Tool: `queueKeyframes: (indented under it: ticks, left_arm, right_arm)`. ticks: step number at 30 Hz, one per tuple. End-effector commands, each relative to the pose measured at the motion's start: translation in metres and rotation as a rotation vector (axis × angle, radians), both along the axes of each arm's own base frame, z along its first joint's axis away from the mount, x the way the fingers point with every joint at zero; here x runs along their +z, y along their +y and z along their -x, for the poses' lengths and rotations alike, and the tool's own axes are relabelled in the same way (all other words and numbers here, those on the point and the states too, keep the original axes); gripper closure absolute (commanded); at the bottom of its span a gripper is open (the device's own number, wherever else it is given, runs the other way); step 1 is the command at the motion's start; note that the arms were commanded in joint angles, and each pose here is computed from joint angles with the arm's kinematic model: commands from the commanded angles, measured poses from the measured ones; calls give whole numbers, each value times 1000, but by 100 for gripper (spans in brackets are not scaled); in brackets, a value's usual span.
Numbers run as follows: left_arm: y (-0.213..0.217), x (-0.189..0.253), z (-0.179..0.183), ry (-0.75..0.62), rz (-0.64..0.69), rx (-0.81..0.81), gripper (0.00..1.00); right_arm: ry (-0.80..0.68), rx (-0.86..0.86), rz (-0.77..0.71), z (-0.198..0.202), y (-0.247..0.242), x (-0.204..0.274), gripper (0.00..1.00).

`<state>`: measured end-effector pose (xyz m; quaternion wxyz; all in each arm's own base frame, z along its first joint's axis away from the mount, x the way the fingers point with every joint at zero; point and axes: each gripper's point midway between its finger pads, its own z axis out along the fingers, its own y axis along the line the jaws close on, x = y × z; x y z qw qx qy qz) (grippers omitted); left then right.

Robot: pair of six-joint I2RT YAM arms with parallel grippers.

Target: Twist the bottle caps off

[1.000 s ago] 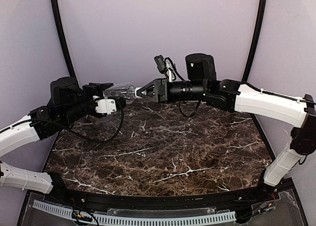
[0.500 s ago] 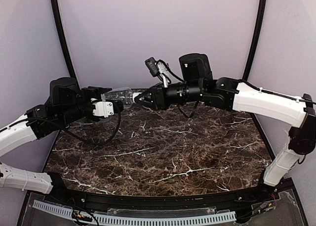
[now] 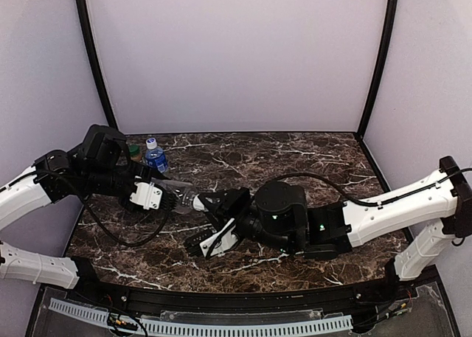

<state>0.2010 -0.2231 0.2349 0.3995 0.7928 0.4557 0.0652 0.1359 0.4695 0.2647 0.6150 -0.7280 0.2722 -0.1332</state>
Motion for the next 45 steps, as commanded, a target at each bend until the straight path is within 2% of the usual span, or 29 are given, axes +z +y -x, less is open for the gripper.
queueKeyframes:
  ticks: [1, 4, 5, 7, 9, 10, 13, 16, 20, 24, 27, 32, 37, 45]
  left_arm:
    - [-12, 19, 12, 31, 81, -51, 56]
    - [-11, 18, 12, 33, 81, -50, 56]
    - [-11, 19, 11, 29, 82, -45, 56]
    - [-11, 21, 7, 13, 95, -24, 56]
    - [-11, 26, -1, -22, 114, 10, 57]
    - [-12, 31, -9, -59, 129, 35, 57]
    - [-11, 42, -27, -151, 171, 105, 57]
    - [-10, 71, -54, -315, 249, 194, 57]
    - [-7, 92, -71, -487, 291, 243, 57]
    - [-5, 100, -78, -560, 308, 267, 56]
    - [-4, 103, -80, -586, 301, 275, 55]
    - [-5, 98, -82, -590, 273, 267, 55]
    - [-5, 94, -81, -576, 261, 262, 55]
    - [-5, 89, -81, -565, 246, 260, 54]
  right_arm:
    - [-431, -55, 46, -13, 4, 38, 100]
    - [-458, -54, 51, -14, 9, 37, 100]
    - [-456, -58, 32, -14, 10, 38, 85]
    - [-428, -80, -34, -15, 10, 45, 28]
    - [-373, -101, -115, -16, 7, 56, 5]
    - [-304, -114, -176, -17, 5, 64, 2]
    - [-63, -109, -249, -15, 0, 66, 1]
    - [240, -66, -323, -6, -4, 70, 1]
    - [797, -59, -547, -25, -20, 93, 1]
    - [1398, -9, -763, -56, -44, 104, 1]
    - [1712, -17, -880, -75, -52, 102, 1]
    - [1953, 28, -823, -77, -38, 100, 1]
    - [2041, 61, -786, -75, -25, 106, 10]
    - [2086, 34, -738, -81, -9, 97, 42]
